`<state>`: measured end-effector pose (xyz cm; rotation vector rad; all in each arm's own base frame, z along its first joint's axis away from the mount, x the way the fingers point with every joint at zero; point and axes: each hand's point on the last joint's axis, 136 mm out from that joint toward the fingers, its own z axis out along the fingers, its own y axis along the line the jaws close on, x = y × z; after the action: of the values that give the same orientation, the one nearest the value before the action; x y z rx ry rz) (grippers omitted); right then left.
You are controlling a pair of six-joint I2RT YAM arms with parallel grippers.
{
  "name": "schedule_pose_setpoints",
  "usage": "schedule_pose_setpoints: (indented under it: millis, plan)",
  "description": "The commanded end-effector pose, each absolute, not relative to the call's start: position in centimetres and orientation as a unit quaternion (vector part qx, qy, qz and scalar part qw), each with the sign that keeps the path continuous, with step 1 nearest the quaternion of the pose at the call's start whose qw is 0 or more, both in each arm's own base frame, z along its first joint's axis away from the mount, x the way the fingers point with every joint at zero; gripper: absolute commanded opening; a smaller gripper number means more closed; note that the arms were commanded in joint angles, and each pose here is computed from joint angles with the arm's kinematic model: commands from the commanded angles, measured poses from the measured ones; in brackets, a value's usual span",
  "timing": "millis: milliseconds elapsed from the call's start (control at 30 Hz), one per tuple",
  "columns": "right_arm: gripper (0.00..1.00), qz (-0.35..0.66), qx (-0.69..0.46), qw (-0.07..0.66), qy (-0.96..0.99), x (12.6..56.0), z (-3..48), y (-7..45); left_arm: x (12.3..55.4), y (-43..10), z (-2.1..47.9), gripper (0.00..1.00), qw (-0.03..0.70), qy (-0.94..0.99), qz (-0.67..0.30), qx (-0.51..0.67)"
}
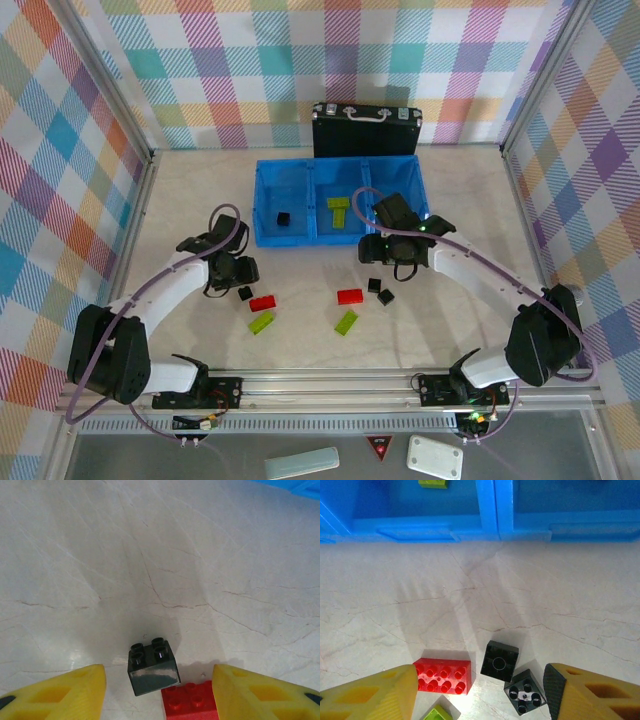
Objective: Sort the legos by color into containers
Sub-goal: Pick up the lego from the middle-left of the table.
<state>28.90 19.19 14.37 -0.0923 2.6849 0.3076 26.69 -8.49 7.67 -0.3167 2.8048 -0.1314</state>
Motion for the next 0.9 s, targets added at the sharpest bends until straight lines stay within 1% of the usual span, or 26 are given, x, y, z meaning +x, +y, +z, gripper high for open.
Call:
schedule_pose_setpoints:
  millis: [0, 400, 533, 633, 867]
  plan:
    - [0.68, 0.114, -0.023, 0.224, 0.968, 28.7, 14.8, 18.9, 26.3, -8.5, 6.3, 0.57, 0.152, 0.98, -0.036, -0.126]
    - [0.68, 0.113, -0.029, 0.22, 0.969, 28.8, 14.6, 19.1, 25.1, -8.6, 3.2, 0.57, 0.127, 0.983, -0.016, -0.131]
    - [0.68, 0.114, -0.03, 0.216, 0.969, 28.9, 14.5, 19.2, 25.2, -8.8, 3.0, 0.53, 0.128, 0.983, -0.018, -0.132]
    - [0.68, 0.118, -0.03, 0.216, 0.969, 28.8, 14.6, 19.3, 25.2, -8.7, 2.8, 0.48, 0.127, 0.983, -0.011, -0.13]
    - [0.68, 0.112, -0.031, 0.216, 0.969, 28.8, 14.6, 19.1, 25.1, -8.9, 2.5, 0.42, 0.123, 0.984, -0.008, -0.126]
